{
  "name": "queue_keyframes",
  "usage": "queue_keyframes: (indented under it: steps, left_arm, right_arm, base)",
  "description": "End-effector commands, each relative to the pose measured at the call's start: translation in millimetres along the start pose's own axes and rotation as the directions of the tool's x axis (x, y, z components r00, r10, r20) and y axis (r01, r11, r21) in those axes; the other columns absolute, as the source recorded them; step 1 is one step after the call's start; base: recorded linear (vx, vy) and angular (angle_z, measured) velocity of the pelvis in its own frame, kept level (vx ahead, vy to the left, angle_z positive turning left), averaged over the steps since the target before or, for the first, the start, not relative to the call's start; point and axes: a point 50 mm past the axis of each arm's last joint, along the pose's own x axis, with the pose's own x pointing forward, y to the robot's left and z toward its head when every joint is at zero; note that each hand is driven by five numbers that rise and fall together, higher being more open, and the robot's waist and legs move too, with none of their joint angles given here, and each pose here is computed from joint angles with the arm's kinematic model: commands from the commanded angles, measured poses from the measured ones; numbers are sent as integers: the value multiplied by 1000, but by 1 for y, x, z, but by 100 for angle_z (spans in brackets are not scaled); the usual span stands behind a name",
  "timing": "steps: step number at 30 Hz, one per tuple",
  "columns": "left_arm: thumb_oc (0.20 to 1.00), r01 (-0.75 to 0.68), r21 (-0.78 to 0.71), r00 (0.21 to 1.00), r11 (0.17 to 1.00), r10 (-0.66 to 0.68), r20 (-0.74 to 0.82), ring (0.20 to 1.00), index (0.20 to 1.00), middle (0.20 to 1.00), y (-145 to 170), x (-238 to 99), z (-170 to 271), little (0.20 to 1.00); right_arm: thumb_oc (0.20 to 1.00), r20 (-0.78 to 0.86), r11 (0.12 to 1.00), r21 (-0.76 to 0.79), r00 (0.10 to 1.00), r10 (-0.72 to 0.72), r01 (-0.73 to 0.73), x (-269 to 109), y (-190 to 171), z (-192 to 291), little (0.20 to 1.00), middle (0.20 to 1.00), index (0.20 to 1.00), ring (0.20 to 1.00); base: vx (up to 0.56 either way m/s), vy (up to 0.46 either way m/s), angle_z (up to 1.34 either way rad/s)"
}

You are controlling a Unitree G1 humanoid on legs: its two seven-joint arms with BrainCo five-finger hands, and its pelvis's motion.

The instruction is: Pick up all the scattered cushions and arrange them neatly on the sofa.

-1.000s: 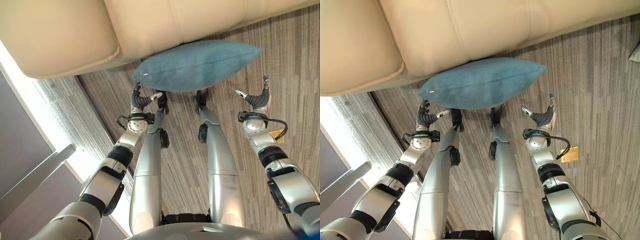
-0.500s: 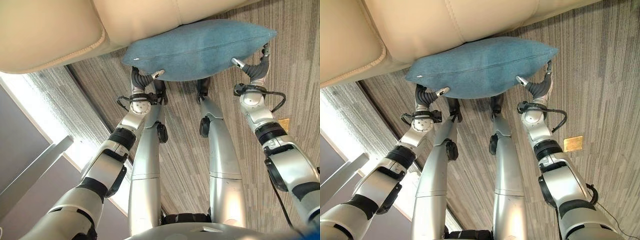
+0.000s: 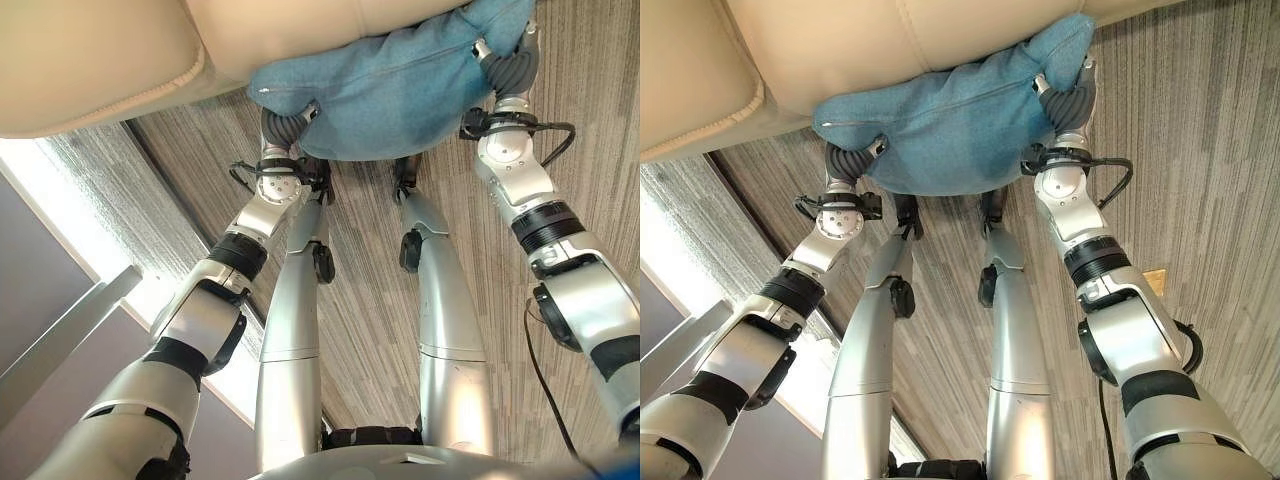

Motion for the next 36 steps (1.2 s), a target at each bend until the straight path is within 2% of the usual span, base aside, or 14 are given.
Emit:
queue_keyframes:
  steps: [1,5,10,14,19,22,29,36]
  left_arm:
    - [200,78,-204,979,976,-36,200,200,200,200,-23,-10,40,200]
    - [200,114,-214,979,970,-73,190,200,200,200,-19,-28,26,200]
    - [200,166,-238,985,957,-147,94,200,200,200,-12,-67,-10,200]
    - [200,216,-254,976,943,-219,16,200,200,200,0,-104,-35,200]
    - [200,248,-269,964,931,-265,-27,200,200,200,15,-136,-48,200]
    - [200,254,-264,958,930,-280,-67,200,200,200,23,-150,-55,200]
    - [200,203,-254,954,946,-249,-166,200,200,200,36,-168,-73,200]
    - [200,205,-222,949,953,-249,-194,200,200,200,40,-176,-76,200]
  right_arm:
    - [200,128,993,63,987,94,-102,-29,18,6,200,200,200,200]
    - [200,85,996,54,994,72,-76,-51,-1,-17,200,200,200,200]
    - [200,13,993,79,996,88,-89,-95,-17,-40,200,200,200,200]
    - [200,-42,988,73,989,142,-139,-138,-32,-52,200,200,200,200]
    - [200,-68,977,14,974,215,-214,-173,-46,-54,200,200,200,200]
    - [200,-118,970,28,963,242,-241,-193,-49,-57,200,200,200,200]
    - [200,-193,956,18,937,290,-292,-214,-55,-65,200,200,200,200]
    - [200,-232,967,-11,941,244,-254,-219,-63,-70,200,200,200,200]
  base:
    - [37,-70,3]
    - [6,-50,5]
    - [15,-65,3]
    - [-20,-55,7]
    - [123,-70,4]
    - [128,-109,10]
    - [90,-113,6]
    - [160,76,-28]
